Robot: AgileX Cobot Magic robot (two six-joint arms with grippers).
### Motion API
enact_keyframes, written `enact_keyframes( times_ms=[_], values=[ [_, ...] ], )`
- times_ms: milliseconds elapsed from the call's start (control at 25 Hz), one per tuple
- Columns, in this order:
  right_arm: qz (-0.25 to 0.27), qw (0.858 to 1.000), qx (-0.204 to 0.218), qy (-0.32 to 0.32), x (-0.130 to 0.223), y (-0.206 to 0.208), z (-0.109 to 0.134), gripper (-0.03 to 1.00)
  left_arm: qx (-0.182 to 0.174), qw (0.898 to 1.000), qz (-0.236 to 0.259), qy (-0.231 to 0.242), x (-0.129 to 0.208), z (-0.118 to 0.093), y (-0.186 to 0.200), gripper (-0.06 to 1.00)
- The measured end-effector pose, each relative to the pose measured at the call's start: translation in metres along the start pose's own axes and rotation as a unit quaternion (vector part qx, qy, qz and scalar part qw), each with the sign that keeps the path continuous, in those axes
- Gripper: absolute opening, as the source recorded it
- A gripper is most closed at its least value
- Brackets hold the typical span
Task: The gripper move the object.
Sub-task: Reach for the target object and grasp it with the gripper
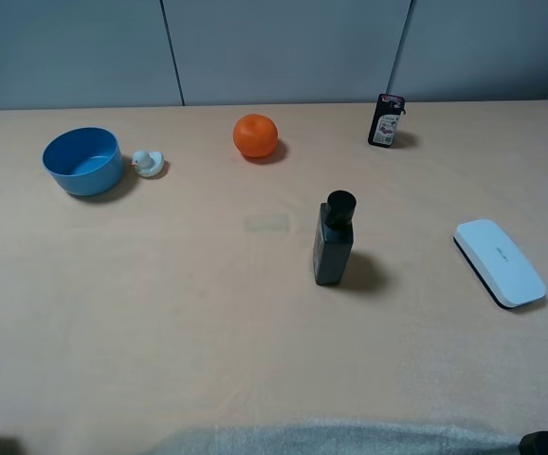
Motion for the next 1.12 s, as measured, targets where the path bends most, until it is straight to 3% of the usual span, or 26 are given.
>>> enact_keyframes(
  times_ms=[640, 840, 1120],
  values=[
    [0.147, 0.988, 0.008, 0.038, -0.041, -0.069, 0.0, 0.68, 0.0, 1.0, 0.0, 0.0, 0.0, 0.0, 0.0, 0.82],
    [0.166, 0.985, 0.008, 0.042, -0.055, -0.087, 0.001, 0.68, 0.0, 1.0, 0.0, 0.0, 0.0, 0.0, 0.0, 0.82],
    [0.16, 0.982, -0.017, 0.096, -0.096, -0.111, 0.041, 0.68, 0.0, 1.0, 0.0, 0.0, 0.0, 0.0, 0.0, 0.82]
  ],
)
Point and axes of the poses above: a point on each arm's last joint axis where the gripper is mounted, y pointing back along that axis away from the gripper, z along the wrist's bending axis when the last joint is at zero, x = y × z, the point moved 10 cm from there along -y, pointing out along that axis toward the gripper, and after that the axes turned 6 degrees about -y, right-handed, at the moved point
